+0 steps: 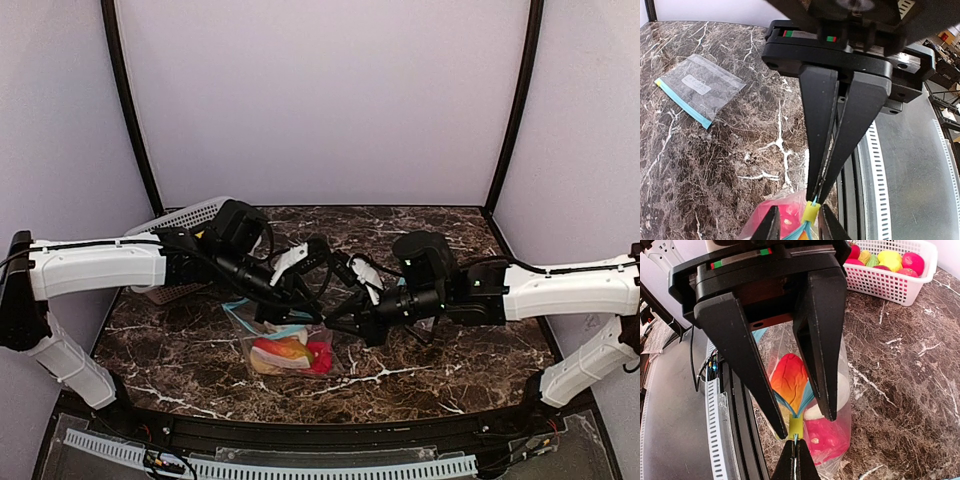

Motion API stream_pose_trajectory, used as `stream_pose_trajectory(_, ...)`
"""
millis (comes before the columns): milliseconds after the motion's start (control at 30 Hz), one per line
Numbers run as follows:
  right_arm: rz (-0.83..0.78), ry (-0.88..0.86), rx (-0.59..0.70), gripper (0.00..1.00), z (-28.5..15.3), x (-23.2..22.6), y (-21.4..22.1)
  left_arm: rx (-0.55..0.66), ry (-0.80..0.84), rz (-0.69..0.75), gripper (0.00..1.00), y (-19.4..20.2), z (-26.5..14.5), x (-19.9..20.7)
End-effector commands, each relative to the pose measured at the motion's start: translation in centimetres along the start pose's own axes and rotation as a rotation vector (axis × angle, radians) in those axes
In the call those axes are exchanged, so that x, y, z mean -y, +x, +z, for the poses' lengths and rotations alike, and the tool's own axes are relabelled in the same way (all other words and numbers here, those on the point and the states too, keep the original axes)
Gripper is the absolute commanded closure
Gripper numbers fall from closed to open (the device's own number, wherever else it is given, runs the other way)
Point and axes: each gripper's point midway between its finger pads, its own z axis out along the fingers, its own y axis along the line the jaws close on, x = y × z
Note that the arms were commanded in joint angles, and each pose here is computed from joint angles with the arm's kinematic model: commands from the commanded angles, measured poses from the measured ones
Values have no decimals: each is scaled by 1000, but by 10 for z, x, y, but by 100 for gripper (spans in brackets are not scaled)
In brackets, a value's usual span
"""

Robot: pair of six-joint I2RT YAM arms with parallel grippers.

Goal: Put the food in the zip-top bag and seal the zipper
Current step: Hold the zipper food storage bag at the center of the board, then zip the zipper of the food storage bag.

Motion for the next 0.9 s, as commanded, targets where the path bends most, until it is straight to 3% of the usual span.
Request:
stream_pose_trajectory(0,-25,-27,121,100,-12,-7,-32,-62,18,-45,77,22,6,0)
stream_pose_trajectory(333,-4,-16,118,100,-11,-1,-29,-60,62,-67,86,18,9,5)
stream_pose_trajectory(567,17,13,125,100,-12,6,-30,-65,78,-78,99,18,9,7)
stream_pose_trajectory(867,61,93,120,100,-16,25,-26,-71,48,-79,99,19,6,4)
